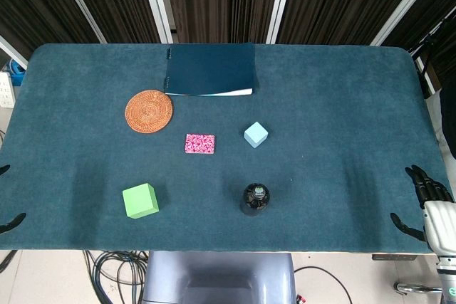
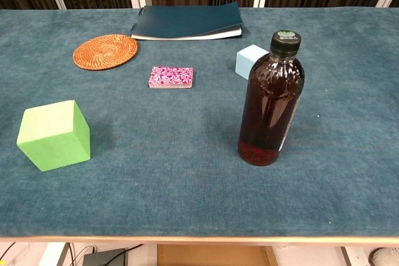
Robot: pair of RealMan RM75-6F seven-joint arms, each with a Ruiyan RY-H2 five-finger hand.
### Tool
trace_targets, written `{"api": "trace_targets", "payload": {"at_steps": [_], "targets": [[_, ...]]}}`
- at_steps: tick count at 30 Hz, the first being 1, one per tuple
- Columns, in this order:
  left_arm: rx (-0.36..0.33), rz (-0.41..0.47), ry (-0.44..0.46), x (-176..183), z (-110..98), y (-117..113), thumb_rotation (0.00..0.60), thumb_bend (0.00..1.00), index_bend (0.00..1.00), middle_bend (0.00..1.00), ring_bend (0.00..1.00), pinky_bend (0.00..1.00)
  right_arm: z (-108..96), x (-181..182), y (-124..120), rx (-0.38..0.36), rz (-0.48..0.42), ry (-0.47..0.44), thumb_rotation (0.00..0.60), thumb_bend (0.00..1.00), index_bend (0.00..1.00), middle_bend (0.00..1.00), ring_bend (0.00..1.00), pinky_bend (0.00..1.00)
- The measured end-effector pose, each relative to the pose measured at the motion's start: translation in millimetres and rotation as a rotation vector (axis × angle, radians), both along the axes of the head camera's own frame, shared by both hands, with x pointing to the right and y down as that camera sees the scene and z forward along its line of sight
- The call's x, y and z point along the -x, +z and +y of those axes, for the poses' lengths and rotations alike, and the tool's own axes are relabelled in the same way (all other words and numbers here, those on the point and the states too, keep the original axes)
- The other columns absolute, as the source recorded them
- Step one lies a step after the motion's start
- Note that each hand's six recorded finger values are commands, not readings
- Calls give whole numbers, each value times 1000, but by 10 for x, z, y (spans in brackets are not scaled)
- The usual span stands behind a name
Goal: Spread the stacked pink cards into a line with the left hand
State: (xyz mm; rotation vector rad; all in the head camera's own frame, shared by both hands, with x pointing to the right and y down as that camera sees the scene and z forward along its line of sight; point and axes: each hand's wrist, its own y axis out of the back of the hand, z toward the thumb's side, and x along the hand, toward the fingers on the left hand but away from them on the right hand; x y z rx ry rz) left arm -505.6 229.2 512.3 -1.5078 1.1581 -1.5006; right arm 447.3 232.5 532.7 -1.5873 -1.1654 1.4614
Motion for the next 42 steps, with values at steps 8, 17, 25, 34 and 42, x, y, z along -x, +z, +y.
{"api": "trace_targets", "payload": {"at_steps": [8, 17, 25, 34, 42], "targets": [[6, -3, 1, -3, 3, 10, 600, 142, 209, 135, 46, 0, -3, -2, 5, 2, -1, 0, 600, 233, 40, 50, 128, 185], [9, 0, 14, -48, 0, 28, 600, 143, 209, 135, 46, 0, 0, -7, 2, 3, -5, 5, 600, 234, 40, 50, 128, 185], [18, -4, 20, -63, -28, 91, 600, 143, 210, 135, 46, 0, 1, -22, 3, 7, -8, 11, 600, 234, 39, 50, 128, 185], [1, 13, 54, -161, -134, 140, 600, 142, 233, 135, 46, 0, 7, -21, -4, 7, -14, 20, 600, 234, 40, 50, 127, 185], [1, 72, 157, -693, -743, 213, 600, 132, 242, 134, 46, 1, 11, -16, -1, 11, -20, 20, 600, 234, 40, 50, 128, 185]]}}
